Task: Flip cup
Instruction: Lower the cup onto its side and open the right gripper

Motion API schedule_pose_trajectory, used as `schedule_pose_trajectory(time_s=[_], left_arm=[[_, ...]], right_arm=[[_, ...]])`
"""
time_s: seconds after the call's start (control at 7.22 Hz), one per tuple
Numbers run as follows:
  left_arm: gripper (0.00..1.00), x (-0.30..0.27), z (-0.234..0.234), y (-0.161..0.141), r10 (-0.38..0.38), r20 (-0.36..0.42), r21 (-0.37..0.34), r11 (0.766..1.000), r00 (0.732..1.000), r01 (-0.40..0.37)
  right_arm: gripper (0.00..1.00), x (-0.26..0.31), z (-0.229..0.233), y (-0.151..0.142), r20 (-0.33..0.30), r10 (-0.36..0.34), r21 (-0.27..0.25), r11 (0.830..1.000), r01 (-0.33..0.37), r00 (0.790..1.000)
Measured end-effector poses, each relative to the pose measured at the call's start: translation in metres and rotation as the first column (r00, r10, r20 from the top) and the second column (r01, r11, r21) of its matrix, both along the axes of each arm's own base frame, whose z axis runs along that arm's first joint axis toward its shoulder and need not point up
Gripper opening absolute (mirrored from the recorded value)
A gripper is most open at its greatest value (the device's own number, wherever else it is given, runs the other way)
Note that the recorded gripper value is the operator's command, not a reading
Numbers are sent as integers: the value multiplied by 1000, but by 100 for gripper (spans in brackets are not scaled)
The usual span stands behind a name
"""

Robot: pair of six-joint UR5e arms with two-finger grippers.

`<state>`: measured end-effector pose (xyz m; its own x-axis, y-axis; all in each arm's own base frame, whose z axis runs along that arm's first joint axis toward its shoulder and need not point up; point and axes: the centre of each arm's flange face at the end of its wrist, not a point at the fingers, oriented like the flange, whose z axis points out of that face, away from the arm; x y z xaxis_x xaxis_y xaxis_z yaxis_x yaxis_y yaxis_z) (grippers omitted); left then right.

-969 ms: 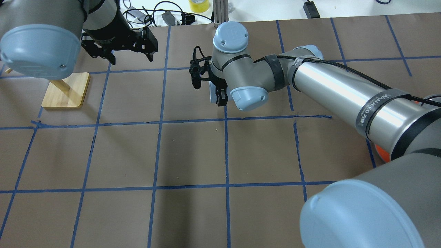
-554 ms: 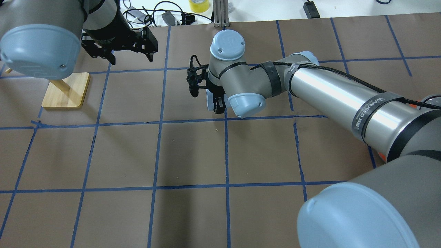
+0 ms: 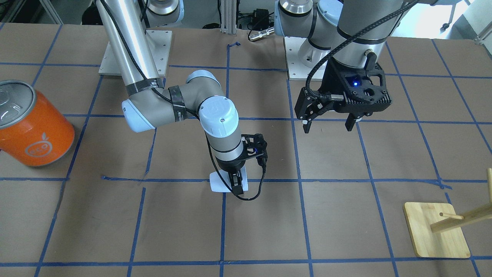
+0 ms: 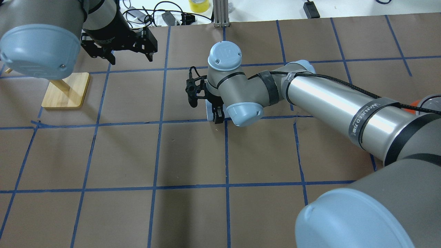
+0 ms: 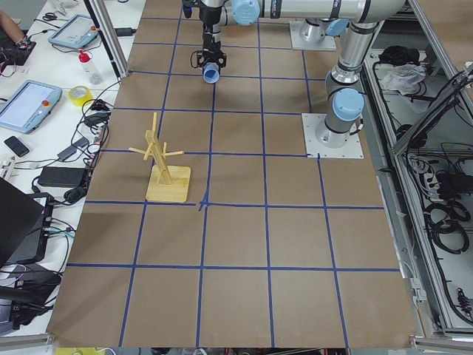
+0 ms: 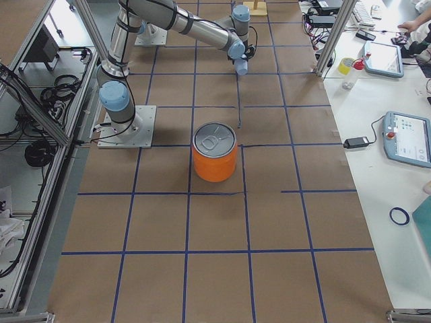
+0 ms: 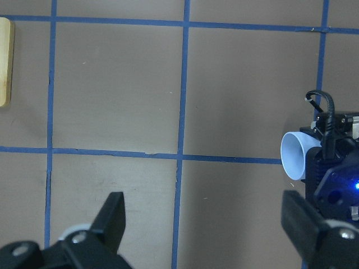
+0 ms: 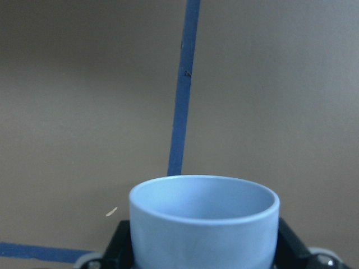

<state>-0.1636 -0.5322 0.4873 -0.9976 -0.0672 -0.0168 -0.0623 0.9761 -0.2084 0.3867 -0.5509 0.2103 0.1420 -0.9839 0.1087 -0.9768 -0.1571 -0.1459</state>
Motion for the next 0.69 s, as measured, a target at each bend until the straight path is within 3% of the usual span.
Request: schedule_pose_trajectory(time_s=[0.28,0.55,0.69], left_arm=[[100,0,0,0,0,0,0,1000,1000,0],[100,0,0,0,0,0,0,1000,1000,0],[100,0,0,0,0,0,0,1000,1000,0]], right_arm=[[2,14,-3,5,24,22,-27,999,-21,999],[35,17,-5,5,43,28,-36,999,-26,999],[99,17,-3,5,44,29,-39,999,-27,999]])
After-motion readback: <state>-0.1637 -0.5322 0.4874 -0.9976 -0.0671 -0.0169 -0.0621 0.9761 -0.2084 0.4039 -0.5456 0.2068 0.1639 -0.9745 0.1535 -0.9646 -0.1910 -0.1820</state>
